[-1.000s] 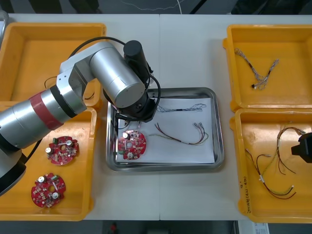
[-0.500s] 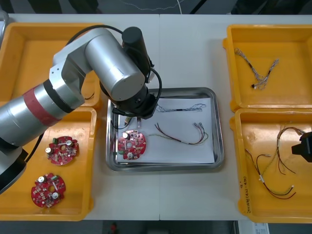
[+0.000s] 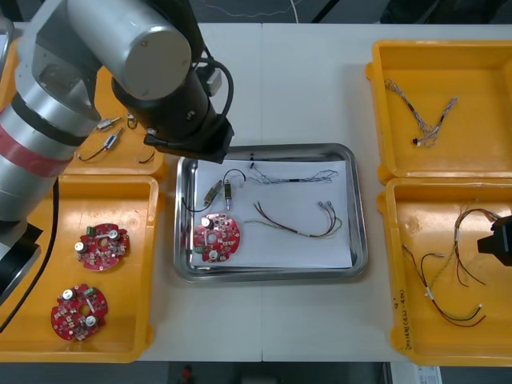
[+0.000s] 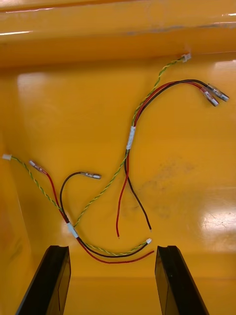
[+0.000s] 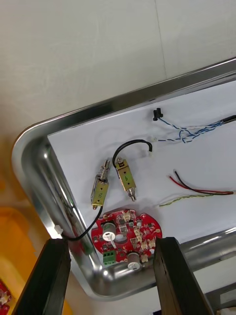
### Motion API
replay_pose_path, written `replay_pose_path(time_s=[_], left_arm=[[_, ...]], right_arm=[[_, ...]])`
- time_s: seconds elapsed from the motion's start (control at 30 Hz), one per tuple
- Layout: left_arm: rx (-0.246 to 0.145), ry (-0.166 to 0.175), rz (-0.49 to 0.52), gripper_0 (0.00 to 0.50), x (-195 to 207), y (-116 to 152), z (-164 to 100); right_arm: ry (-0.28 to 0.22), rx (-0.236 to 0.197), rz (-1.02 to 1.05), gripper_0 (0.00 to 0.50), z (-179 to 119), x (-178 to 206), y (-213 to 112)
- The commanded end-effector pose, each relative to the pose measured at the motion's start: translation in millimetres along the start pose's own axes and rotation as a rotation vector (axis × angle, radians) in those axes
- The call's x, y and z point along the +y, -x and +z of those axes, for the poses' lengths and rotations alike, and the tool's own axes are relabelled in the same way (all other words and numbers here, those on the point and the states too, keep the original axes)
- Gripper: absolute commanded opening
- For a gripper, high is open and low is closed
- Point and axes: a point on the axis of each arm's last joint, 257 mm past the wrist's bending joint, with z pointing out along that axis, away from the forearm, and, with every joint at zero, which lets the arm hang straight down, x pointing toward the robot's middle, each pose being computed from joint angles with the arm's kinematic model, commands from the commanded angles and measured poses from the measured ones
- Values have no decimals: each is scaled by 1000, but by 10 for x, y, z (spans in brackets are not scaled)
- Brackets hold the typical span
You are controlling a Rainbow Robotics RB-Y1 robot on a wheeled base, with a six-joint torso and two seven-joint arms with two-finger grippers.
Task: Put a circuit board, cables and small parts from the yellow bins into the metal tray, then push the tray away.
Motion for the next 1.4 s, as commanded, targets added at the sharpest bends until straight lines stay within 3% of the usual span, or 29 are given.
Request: replay_pose_path(time_s=[0.03,0.1,0.4,0.53,0.8,0.97,1.17,1.4], left_arm=[[-52,14,1,500,177,138,-448],[-43,22,-7,500,282,112,-510],[-76,47,-53,500,694,123,-683],[-71,57,-101,500,951,-4,-678],[-76,94,-173,500,1399,-244,-680],[-93,96,-219,500,1626,-366,-726],[-106,142,-216,500,1933,-518,-733],[-113,168,-258,500,2224,-692,-746]], right_arm=[[-13,-17,-44,500,-130,39,128],[7,-15,-71,500,-147,116,149],[98,-15,-232,500,-241,597,289],[145,-35,-309,500,-321,867,388],[192,-85,-563,500,-469,1571,523],[218,-64,-723,500,-465,1957,386],[234,-13,-911,500,-393,2313,143],[197,6,-1217,500,-281,2578,-42]])
